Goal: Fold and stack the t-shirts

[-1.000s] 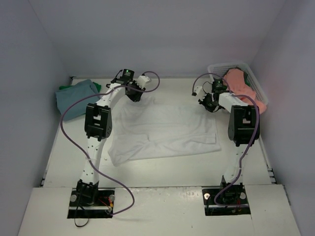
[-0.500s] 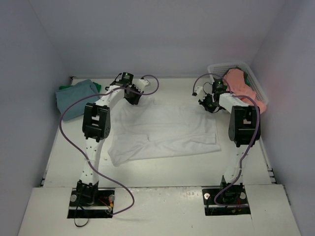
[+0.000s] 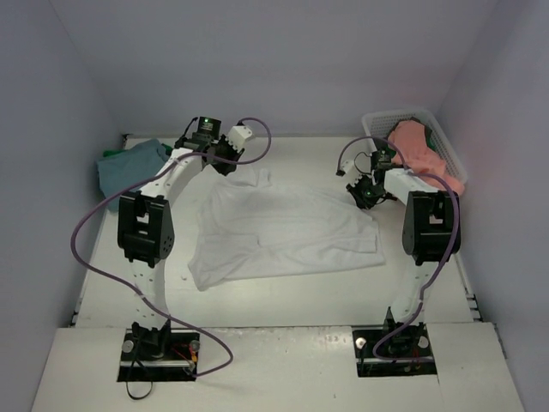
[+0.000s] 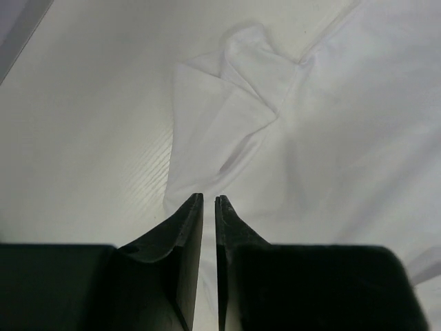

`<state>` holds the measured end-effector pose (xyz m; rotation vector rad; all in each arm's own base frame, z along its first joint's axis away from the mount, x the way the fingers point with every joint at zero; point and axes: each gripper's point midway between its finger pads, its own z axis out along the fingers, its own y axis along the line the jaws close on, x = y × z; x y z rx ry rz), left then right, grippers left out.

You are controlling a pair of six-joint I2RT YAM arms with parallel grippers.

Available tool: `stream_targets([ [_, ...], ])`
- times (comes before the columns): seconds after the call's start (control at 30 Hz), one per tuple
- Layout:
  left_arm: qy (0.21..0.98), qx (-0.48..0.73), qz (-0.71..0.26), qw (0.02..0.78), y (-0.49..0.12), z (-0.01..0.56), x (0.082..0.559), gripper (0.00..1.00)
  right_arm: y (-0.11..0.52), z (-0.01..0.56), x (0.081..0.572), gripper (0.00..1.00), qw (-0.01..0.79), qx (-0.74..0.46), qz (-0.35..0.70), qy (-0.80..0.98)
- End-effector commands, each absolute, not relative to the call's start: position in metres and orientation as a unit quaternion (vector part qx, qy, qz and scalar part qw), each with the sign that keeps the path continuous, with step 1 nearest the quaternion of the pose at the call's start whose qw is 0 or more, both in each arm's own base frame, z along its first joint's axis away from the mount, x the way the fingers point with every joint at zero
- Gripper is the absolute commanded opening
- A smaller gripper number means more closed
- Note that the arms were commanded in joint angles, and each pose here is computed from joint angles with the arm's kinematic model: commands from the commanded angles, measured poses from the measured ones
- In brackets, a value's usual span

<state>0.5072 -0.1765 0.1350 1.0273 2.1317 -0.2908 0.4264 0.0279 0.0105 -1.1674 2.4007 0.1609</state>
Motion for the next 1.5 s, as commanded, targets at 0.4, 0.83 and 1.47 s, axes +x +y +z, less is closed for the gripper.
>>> stream_targets([
  [0.4, 0.814, 0.399, -0.131, 0.402, -0.185, 0.148, 0.515, 0.45, 0.04, 0.017, 0.398, 0.0, 0.215, -0.417, 0.09, 0.879],
  [0.83, 0.821, 0.398, -0.148, 0.381, -0.195, 0.113, 0.536, 0.5, 0.043, 0.01, 0.393, 0.0, 0.206, -0.419, 0.099, 0.879],
  [1.47, 0.826, 0.402, -0.12, 0.375, -0.193, 0.085, 0.556, 0.47, 0.045, 0.007, 0.386, 0.0, 0.203, -0.421, 0.108, 0.877],
])
